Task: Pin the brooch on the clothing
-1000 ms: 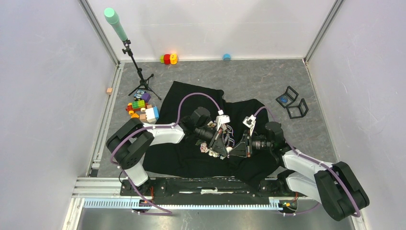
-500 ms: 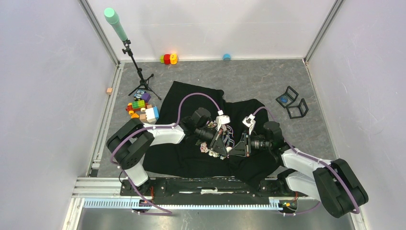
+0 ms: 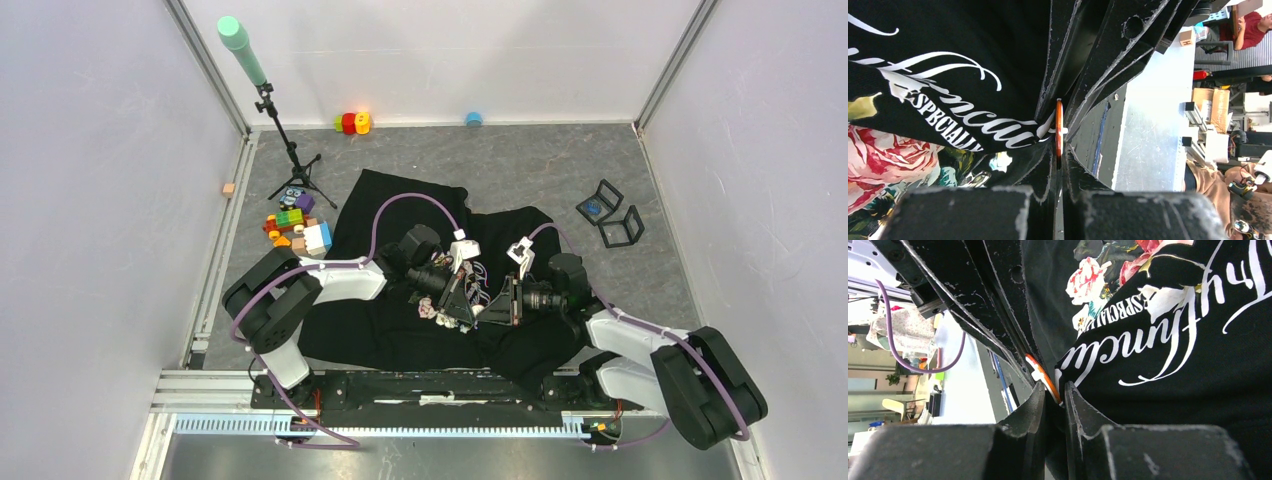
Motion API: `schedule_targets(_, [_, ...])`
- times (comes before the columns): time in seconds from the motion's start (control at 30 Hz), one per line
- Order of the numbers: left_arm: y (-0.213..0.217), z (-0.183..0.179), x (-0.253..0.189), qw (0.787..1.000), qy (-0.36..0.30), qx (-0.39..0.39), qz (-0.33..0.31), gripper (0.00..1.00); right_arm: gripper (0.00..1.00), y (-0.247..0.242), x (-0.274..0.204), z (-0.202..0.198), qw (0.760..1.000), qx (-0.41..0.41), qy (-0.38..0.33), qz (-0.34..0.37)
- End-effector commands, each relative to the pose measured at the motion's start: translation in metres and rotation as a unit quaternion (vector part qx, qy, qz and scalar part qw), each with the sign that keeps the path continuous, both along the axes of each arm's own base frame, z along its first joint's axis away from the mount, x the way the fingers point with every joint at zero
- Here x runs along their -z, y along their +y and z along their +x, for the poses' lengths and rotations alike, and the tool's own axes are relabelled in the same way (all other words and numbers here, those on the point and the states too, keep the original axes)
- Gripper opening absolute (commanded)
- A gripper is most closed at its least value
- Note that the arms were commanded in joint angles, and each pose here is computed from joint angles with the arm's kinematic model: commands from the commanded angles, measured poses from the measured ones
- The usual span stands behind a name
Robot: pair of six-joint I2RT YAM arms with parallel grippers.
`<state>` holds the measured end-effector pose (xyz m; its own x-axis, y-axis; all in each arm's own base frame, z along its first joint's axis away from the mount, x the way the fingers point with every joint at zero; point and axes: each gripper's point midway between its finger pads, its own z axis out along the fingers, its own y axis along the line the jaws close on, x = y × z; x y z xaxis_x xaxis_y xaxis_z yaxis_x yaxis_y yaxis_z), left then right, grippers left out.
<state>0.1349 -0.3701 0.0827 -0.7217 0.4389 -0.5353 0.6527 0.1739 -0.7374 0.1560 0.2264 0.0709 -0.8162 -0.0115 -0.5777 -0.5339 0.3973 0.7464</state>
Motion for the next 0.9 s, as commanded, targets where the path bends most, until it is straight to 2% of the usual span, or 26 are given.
schedule_targets(0.0, [-0.021, -0.037, -0.068, 0.986, -0.022, 0.118, -0.117, 0.02, 0.0, -0.016, 0.013, 0.049, 0.991, 0.115, -0.042, -0.053])
schedule_targets(0.33, [-0.021, -0.036, -0.067, 0.987, -0.029, 0.11, -0.114, 0.02, 0.0, -0.022, 0.022, 0.053, 0.988, 0.141, -0.024, -0.061])
schedule_targets(0.57, [-0.027, -0.017, -0.051, 0.996, -0.033, 0.051, -0.072, 0.02, 0.0, -0.029, 0.021, 0.055, 0.985, 0.155, -0.034, -0.066])
schedule_targets(0.7, [-0.032, -0.007, -0.04, 0.999, -0.012, 0.018, -0.047, 0.02, 0.0, -0.026, 0.017, 0.053, 0.987, 0.142, -0.047, -0.058])
schedule_targets(0.87, [-0.043, 0.001, -0.05, 0.998, 0.008, -0.008, -0.062, 0.02, 0.0, -0.026, 0.012, 0.051, 0.988, 0.135, -0.06, -0.053])
